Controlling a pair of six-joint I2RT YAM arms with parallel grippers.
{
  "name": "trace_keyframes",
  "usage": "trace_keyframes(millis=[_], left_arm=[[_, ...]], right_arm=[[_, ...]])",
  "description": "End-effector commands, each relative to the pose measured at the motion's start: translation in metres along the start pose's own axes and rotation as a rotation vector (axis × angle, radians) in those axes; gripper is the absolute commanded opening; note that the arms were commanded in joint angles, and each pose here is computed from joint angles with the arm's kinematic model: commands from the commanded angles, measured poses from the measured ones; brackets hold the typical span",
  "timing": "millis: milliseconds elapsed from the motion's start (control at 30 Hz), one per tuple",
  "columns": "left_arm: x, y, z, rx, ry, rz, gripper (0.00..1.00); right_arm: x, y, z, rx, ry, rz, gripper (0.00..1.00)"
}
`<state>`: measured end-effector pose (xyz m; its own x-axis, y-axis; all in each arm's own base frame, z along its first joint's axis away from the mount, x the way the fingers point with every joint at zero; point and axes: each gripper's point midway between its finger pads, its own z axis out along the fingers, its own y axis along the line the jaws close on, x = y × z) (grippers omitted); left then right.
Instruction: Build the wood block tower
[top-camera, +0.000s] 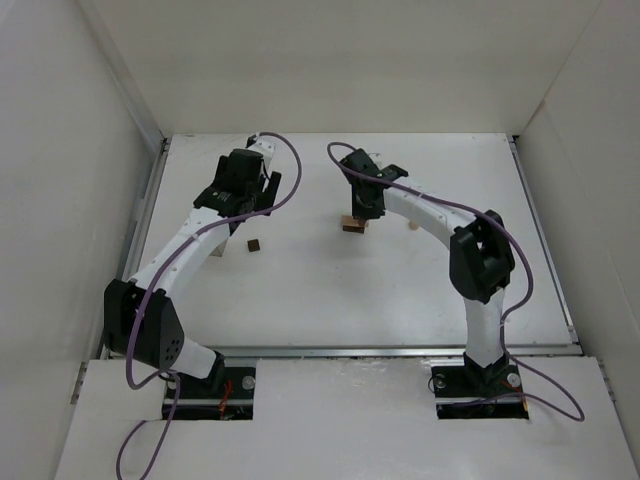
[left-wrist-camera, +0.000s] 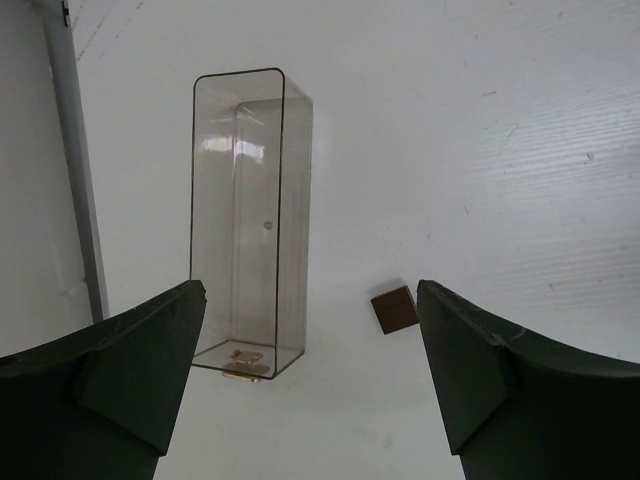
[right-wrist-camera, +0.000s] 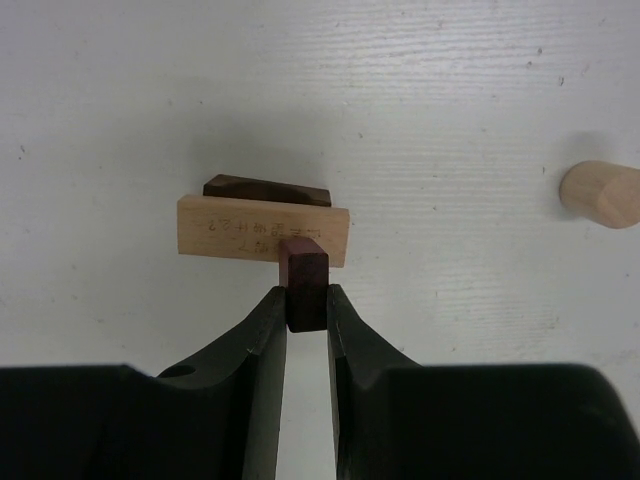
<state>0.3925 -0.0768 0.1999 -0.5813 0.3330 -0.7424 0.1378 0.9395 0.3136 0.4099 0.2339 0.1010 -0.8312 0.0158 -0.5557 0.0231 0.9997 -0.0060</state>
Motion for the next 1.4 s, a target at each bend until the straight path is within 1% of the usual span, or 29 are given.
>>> trace_keyframes(millis=[0,133,200,233,267,367,667,900,933,1067,1367], left_arm=[[-0.011,-0.001,-0.004,0.005,-0.044,-0.059,0.84],[-0.011,-0.001,-0.004,0.005,-0.044,-0.059,0.84],[-0.005,-0.004,-0.001,0.007,-0.027,-0.062,0.84],[-0.007,-0.004,0.0,0.006,-0.035,-0.065,0.84],[-0.008,-0.004,0.0,0.006,-0.036,-0.065,0.84],[-0.004,-0.004,0.001,0.007,-0.027,-0.062,0.84],[-0.006,-0.003,0.001,-0.003,-0.035,-0.066,0.84],[-0.004,-0.003,0.002,-0.003,-0.035,-0.066,0.84],[-0.004,-0.003,0.002,-0.003,-0.035,-0.066,0.84],[-0.004,-0.005,0.002,0.006,-0.036,-0.065,0.84],[-0.002,-0.006,0.004,0.006,-0.036,-0.065,0.84]], right_arm=[[-0.025,0.008,-0.016,0.013,-0.068,-0.002,0.0],[-0.026,0.013,-0.02,0.022,-0.076,-0.018,0.0],[-0.022,0.009,-0.014,0.053,-0.064,-0.019,0.0],[-0.026,0.015,-0.02,0.041,-0.075,-0.021,0.0],[-0.02,0.015,-0.012,0.053,-0.055,-0.031,0.0],[-0.019,0.014,-0.007,0.073,-0.043,-0.039,0.0],[-0.015,0.02,-0.002,0.081,-0.023,-0.039,0.0],[-0.019,0.022,-0.007,0.087,-0.04,-0.044,0.0],[-0.02,0.028,-0.01,0.075,-0.049,-0.048,0.0],[-0.017,0.025,-0.004,0.109,-0.034,-0.062,0.0],[-0.014,0.027,-0.004,0.116,-0.032,-0.074,0.0]])
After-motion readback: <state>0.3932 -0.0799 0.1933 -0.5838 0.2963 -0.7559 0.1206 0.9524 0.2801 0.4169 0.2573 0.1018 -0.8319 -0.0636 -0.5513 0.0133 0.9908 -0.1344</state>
